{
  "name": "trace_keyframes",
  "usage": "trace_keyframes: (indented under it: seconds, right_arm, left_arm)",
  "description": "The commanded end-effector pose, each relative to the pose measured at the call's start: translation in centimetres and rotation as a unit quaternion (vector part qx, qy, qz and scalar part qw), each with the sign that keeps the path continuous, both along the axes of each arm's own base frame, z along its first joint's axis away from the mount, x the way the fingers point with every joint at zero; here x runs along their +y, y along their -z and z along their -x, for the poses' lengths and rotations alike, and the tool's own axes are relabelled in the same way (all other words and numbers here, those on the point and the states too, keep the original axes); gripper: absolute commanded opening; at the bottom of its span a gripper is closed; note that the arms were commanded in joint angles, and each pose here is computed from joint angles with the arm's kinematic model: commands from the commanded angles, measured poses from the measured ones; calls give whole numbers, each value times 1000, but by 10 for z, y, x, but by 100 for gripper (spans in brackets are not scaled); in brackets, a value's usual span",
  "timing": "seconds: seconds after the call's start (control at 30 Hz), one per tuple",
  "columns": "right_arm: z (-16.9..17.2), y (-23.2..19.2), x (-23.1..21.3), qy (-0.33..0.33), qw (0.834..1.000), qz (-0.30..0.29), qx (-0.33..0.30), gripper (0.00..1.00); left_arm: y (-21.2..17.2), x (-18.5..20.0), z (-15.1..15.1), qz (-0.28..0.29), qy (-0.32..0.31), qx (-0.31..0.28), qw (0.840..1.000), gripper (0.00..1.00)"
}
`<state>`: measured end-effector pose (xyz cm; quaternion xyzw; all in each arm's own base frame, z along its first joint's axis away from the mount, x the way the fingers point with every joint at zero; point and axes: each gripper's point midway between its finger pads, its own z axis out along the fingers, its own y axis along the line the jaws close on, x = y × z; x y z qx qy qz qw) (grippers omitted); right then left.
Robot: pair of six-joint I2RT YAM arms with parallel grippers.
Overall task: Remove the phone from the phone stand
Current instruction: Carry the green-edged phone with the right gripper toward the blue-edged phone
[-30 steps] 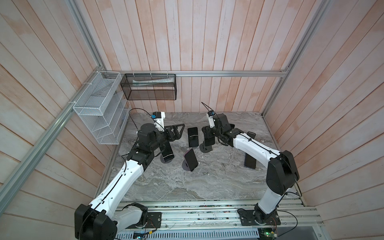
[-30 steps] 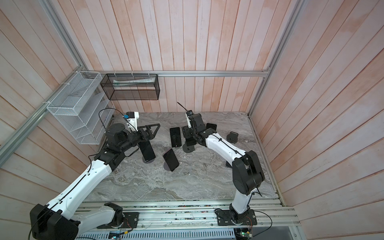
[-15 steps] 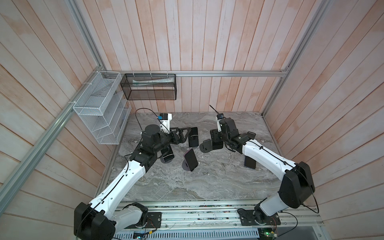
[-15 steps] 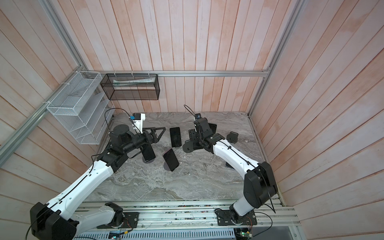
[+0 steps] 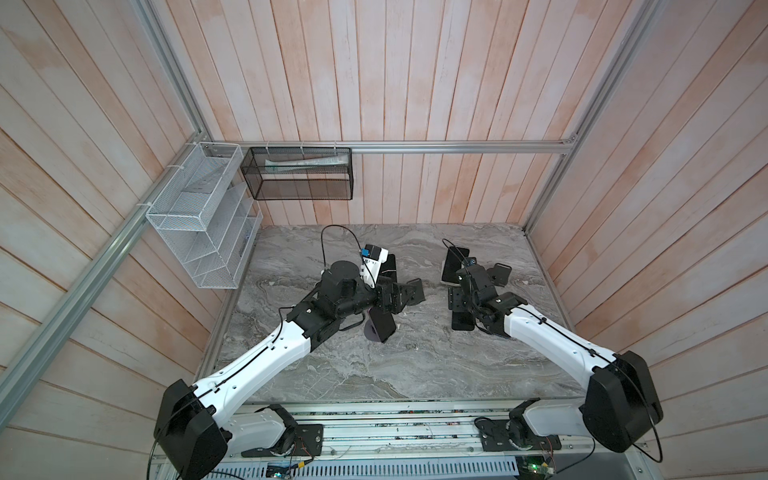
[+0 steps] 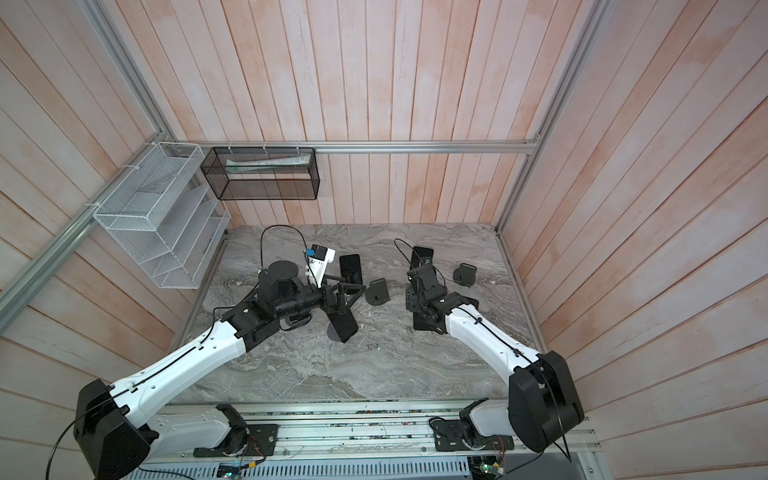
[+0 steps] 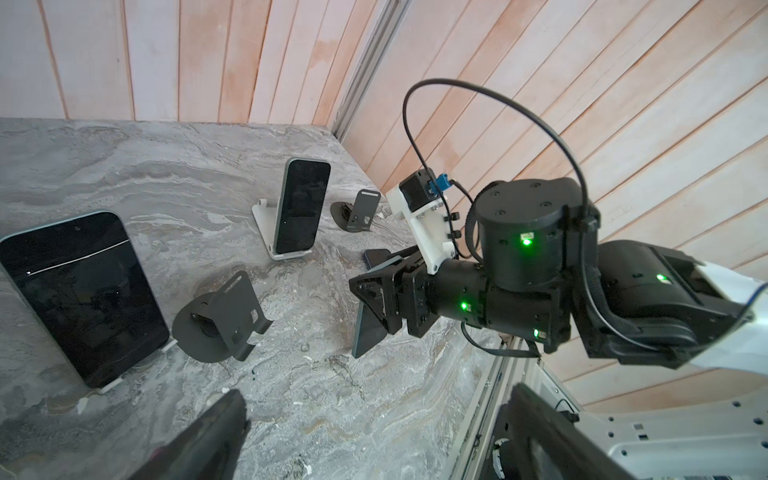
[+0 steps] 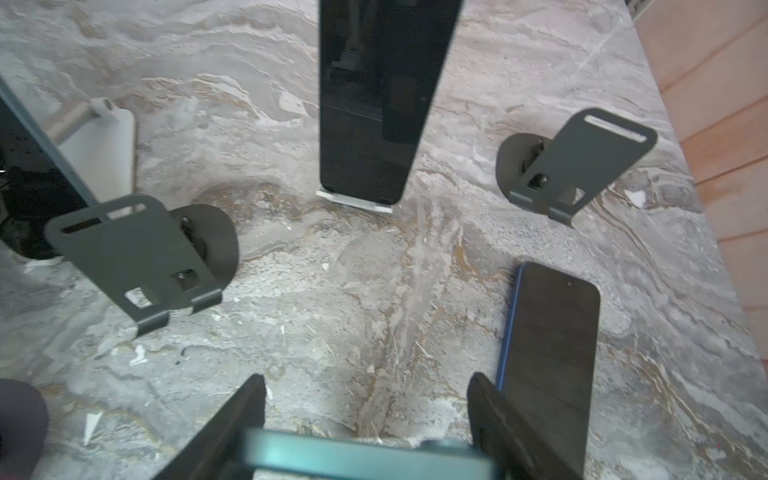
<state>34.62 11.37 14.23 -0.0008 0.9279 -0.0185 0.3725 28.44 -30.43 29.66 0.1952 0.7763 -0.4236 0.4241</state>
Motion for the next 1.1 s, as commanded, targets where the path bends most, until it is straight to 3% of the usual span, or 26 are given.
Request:
trace_keyframes:
  seconds: [0.0, 0.53, 0.7, 1.07]
  right_arm:
    - [-1, -9, -18, 39, 999, -25, -12, 50]
    - [-4, 39, -39, 55, 996, -44, 55, 50]
    - [-4, 51, -39, 50, 994, -66, 78, 50]
    - [-14, 77, -45, 54, 992, -51, 98, 50]
  left_arm:
    - [-15, 0, 0, 4, 1, -19, 1000, 99]
    - [-15, 1, -1, 2, -2, -24, 1000, 99]
    - [-18, -6, 7, 11, 31, -27, 999, 99]
    - [-12, -7, 5, 3, 31, -24, 999, 100]
